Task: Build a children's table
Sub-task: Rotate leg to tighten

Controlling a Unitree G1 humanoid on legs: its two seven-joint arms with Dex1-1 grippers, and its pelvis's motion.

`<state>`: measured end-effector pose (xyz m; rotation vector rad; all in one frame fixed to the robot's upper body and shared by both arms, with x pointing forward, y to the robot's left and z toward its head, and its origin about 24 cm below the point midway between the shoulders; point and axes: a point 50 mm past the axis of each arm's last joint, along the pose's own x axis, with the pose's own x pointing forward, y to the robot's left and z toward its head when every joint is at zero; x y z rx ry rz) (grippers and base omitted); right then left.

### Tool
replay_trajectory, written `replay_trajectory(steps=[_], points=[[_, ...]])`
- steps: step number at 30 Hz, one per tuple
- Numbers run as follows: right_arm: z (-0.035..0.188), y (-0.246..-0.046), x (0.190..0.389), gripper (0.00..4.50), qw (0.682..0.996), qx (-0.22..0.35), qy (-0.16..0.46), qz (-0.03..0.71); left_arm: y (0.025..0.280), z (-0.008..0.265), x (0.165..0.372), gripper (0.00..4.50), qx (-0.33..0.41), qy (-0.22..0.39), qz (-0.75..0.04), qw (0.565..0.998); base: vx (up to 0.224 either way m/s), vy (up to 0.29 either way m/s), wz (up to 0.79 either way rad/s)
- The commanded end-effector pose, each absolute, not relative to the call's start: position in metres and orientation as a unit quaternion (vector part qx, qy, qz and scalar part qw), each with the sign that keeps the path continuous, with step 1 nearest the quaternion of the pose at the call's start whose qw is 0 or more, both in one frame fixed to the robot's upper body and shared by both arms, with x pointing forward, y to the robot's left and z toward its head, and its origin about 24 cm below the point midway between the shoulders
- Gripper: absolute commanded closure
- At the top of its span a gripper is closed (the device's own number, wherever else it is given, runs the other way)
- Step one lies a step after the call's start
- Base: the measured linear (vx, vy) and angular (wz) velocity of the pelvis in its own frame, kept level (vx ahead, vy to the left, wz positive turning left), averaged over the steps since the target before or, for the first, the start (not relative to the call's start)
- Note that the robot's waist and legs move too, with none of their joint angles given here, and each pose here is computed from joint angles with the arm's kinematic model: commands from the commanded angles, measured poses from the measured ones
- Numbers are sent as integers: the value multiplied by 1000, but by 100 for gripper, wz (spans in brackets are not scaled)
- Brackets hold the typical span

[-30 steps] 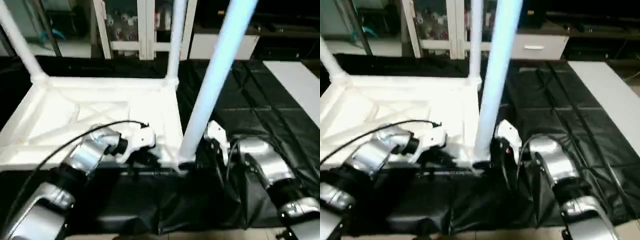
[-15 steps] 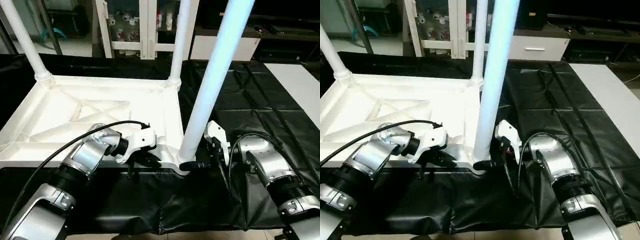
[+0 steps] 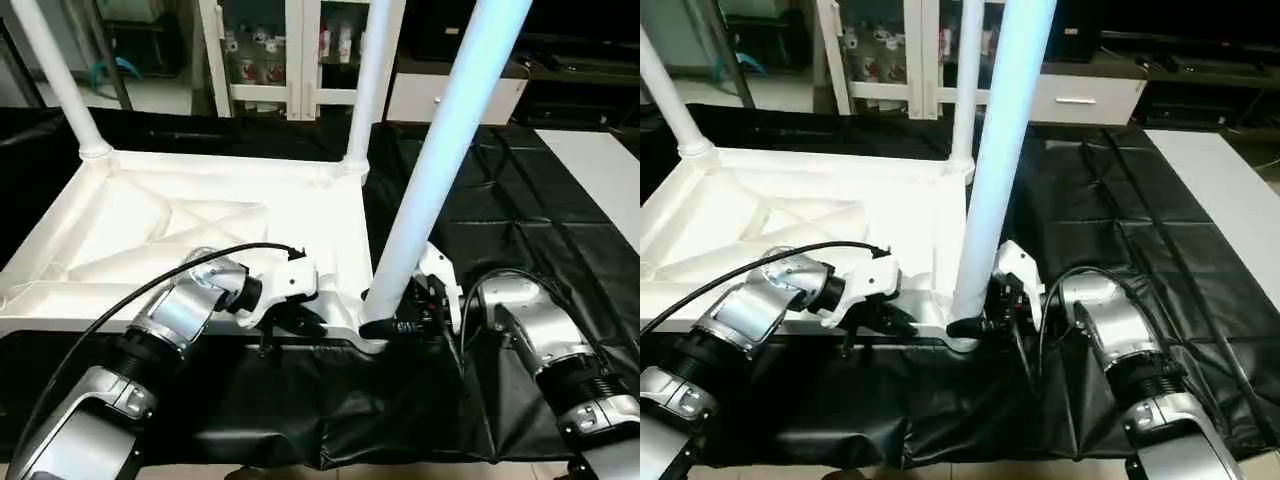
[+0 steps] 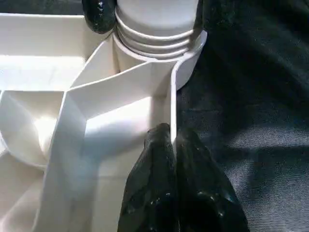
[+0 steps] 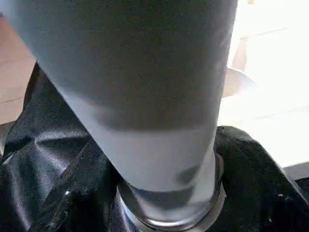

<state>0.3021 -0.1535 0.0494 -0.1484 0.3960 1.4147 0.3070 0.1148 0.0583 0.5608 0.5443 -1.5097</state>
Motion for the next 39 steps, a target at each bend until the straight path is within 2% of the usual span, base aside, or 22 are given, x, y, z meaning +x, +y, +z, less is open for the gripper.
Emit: replay_trajectory(steps=[1,4,7,8,9,11,12,15,20,22,23,26,27,29,30,33,36,37,39], points=[[42,-160,296,189,724,-93,207,651,116,32,294,450,253,300,-675,625,0,0,0],[41,-159,296,190,725,-93,207,650,116,31,294,450,253,300,-674,626,0,0,0],[39,-156,300,190,744,-96,198,630,114,31,298,450,255,292,-660,644,0,0,0],[36,-154,303,191,763,-100,192,609,112,31,301,450,256,285,-650,657,0,0,0],[31,-152,310,191,797,-101,191,564,108,32,308,450,254,275,-627,683,0,0,0],[27,-151,315,191,821,-92,196,528,105,34,313,450,252,267,-613,700,0,0,0],[20,-148,320,191,854,-66,204,474,100,36,321,450,244,252,-585,731,0,0,0],[14,-143,323,191,874,-42,209,436,95,39,329,450,235,240,-559,758,-53,6,-5],[5,-131,332,191,919,-28,218,326,82,44,342,450,228,218,-509,801,0,0,0],[1,-122,340,191,945,-14,226,237,74,46,350,450,229,209,-471,826,0,0,0],[1,-122,340,191,945,-14,226,237,74,46,350,450,229,209,-471,826,0,0,0],[1,-116,346,191,961,0,228,154,69,47,354,450,238,201,-447,839,0,0,0],[3,-114,350,191,970,2,222,103,68,47,357,450,246,197,-434,844,0,0,0],[7,-109,354,191,976,-8,206,70,67,47,359,450,253,194,-423,848,0,0,0],[10,-104,355,191,978,-13,197,67,67,47,359,450,254,195,-421,849,0,0,0],[18,-87,358,191,979,32,172,102,68,46,360,450,256,195,-416,850,19,-6,2],[36,-79,362,191,981,60,107,150,73,45,361,450,258,195,-411,852,57,-21,4],[39,-79,363,156,981,63,94,156,74,45,361,450,258,195,-411,852,0,0,0],[46,-81,364,121,981,58,66,172,75,44,361,450,260,194,-416,850,0,0,0]])
